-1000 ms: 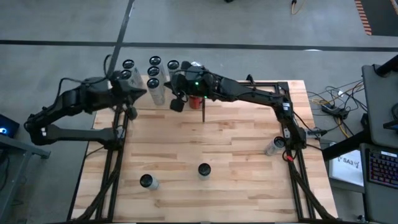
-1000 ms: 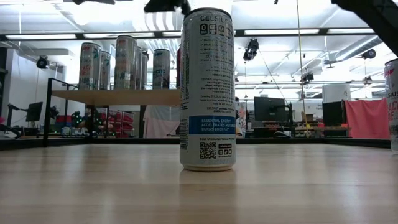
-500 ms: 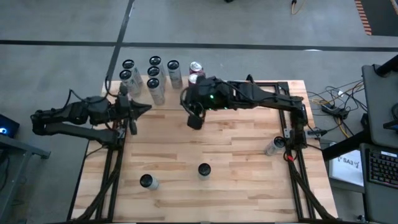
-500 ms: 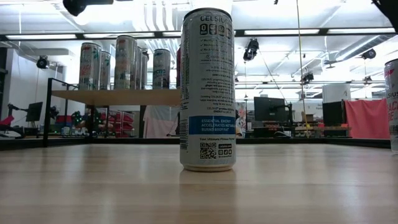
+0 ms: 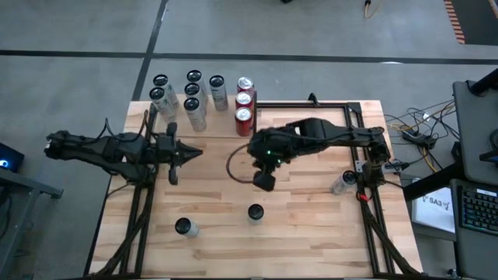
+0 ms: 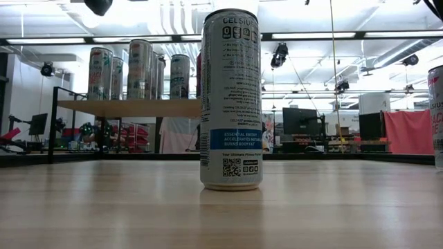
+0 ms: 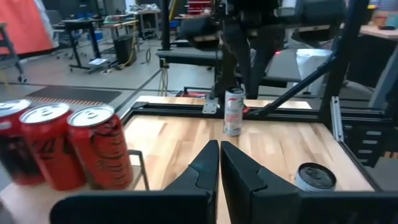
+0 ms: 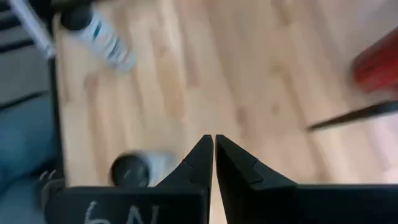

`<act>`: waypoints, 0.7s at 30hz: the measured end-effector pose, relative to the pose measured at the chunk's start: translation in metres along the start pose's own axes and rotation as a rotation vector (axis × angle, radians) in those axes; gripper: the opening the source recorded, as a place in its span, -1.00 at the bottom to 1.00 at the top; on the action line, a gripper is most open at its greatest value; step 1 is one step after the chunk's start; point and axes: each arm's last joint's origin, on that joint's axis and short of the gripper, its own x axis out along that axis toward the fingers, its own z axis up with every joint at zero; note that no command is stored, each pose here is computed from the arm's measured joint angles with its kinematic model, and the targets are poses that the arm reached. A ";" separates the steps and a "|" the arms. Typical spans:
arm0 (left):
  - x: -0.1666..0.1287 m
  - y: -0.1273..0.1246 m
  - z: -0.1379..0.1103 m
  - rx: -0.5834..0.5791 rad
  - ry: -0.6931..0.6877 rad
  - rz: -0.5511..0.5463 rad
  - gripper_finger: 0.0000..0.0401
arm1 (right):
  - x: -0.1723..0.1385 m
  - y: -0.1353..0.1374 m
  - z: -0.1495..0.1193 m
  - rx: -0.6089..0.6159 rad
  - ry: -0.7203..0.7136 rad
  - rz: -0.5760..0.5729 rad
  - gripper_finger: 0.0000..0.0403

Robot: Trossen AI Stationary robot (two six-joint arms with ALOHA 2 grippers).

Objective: Place canned beverage on shelf
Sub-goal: Put the white pink soda can on the shelf aligned with the other white pink soda cans

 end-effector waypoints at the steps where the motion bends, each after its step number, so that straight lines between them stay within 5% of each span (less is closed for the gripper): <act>1: 0.001 -0.001 0.000 0.002 -0.001 -0.007 -1.00 | 0.002 0.003 -0.003 0.005 0.029 0.019 -0.95; 8: -0.003 -0.005 0.016 -0.009 -0.044 -0.035 -1.00 | 0.006 0.031 -0.027 0.083 0.253 0.150 -0.95; 13: -0.008 -0.004 0.027 -0.019 -0.076 -0.040 -1.00 | 0.002 0.038 -0.045 0.206 0.399 0.074 -0.96; 21: -0.006 -0.004 0.028 0.035 -0.073 -0.038 -1.00 | -0.004 0.035 -0.053 0.284 0.415 0.050 -0.96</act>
